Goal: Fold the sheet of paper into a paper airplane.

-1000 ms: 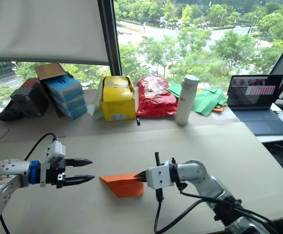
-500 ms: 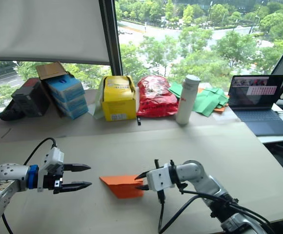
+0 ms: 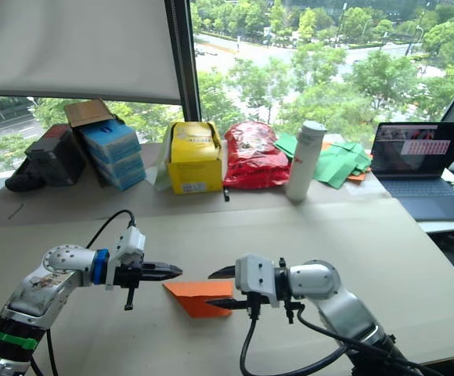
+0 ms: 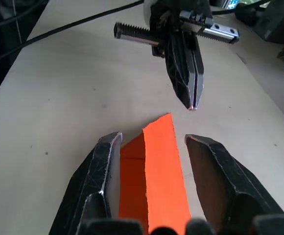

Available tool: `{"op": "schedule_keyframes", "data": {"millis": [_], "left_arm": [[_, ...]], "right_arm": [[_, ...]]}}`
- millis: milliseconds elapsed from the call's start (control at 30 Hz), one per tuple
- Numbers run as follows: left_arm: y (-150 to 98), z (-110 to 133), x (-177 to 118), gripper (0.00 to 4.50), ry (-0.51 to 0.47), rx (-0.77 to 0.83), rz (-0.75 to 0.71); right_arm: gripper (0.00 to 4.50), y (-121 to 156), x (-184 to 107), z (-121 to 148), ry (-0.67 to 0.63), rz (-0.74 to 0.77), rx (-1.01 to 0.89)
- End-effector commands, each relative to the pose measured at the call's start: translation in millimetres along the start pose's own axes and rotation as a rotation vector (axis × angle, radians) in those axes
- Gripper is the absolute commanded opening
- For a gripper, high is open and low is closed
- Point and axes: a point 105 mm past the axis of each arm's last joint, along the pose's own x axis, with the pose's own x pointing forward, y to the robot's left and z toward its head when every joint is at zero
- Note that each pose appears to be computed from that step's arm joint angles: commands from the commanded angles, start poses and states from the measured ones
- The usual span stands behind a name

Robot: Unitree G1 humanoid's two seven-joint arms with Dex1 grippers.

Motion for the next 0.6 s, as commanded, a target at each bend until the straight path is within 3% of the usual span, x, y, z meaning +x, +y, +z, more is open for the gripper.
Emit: {"op": "schedule_keyframes", "data": {"millis": [33,600], "left_arm": [[0.7,-2.1,12.0,0.01,0.034,0.047,-0.015],[-11.9,-29.0,25.0,0.01,0.262,0.168,-0.035]], "right_arm": [[2.32,-4.3,-6.9,13.3,-0.029,-0.063,0.044],[2.32,19.2,-1.9,-5.6,0.092,-0.039,0.023]]}}
